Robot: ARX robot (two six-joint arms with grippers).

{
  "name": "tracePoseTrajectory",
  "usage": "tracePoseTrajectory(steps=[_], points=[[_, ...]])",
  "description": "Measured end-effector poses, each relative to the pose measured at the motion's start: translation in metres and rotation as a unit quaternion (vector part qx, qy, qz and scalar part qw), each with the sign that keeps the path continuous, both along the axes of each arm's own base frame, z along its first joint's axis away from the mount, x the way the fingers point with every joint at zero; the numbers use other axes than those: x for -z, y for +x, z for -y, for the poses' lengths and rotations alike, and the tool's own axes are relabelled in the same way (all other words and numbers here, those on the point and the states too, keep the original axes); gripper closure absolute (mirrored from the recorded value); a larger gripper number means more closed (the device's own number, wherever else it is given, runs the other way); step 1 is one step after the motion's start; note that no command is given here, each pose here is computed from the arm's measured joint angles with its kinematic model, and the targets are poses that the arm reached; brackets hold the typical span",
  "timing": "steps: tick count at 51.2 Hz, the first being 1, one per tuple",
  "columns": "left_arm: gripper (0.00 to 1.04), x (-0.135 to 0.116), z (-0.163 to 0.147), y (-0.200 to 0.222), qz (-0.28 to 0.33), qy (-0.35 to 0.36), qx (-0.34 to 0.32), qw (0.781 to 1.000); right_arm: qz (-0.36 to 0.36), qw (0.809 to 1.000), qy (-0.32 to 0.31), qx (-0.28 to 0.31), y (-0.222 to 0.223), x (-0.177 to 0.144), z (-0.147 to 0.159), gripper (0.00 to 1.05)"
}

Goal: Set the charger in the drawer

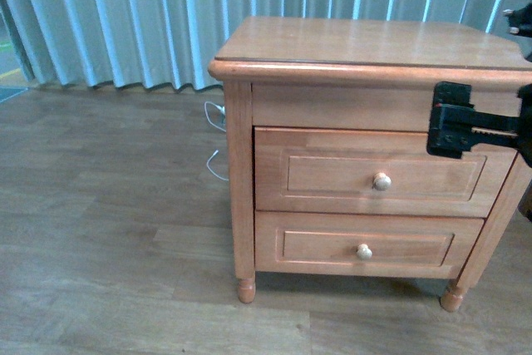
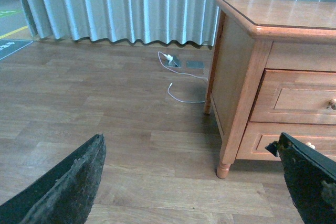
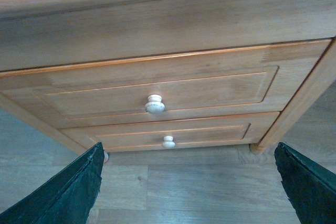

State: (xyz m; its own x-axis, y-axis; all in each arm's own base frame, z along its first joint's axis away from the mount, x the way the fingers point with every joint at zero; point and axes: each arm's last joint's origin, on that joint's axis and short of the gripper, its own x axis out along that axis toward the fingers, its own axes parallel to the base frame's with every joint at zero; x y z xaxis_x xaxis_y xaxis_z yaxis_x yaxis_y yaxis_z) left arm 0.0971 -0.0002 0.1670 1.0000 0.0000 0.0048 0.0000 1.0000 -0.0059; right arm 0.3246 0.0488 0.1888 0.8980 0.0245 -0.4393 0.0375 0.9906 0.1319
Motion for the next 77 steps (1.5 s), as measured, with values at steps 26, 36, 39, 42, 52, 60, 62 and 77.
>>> tracePoseTrajectory(steps=[26,36,39,42,52,60,62,77], points=[[0.06,0.000,0.000,0.000,0.000,0.000,0.000,1.000,0.021,0.999,0.026,-0.003,-0.158,-0.029,0.028,0.08],[0.06,0.000,0.000,0.000,0.000,0.000,0.000,1.000,0.054,0.998,0.034,0.003,-0.177,-0.033,0.032,0.08],[0.06,0.000,0.000,0.000,0.000,0.000,0.000,1.000,0.051,0.998,0.034,0.003,-0.177,-0.032,0.032,0.08],[0.06,0.000,0.000,0.000,0.000,0.000,0.000,1.000,0.050,0.998,0.033,0.003,-0.177,-0.031,0.031,0.08],[0.06,0.000,0.000,0.000,0.000,0.000,0.000,1.000,0.216,0.976,-0.039,0.001,-0.184,-0.019,0.036,0.37],[0.06,0.000,0.000,0.000,0.000,0.000,0.000,1.000,0.226,0.972,-0.059,-0.003,-0.192,-0.009,0.047,0.65],[0.06,0.000,0.000,0.000,0.000,0.000,0.000,1.000,0.225,0.972,-0.062,0.000,-0.193,-0.006,0.048,0.73],[0.06,0.000,0.000,0.000,0.000,0.000,0.000,1.000,0.226,0.972,-0.067,-0.003,-0.205,0.008,0.049,1.03]])
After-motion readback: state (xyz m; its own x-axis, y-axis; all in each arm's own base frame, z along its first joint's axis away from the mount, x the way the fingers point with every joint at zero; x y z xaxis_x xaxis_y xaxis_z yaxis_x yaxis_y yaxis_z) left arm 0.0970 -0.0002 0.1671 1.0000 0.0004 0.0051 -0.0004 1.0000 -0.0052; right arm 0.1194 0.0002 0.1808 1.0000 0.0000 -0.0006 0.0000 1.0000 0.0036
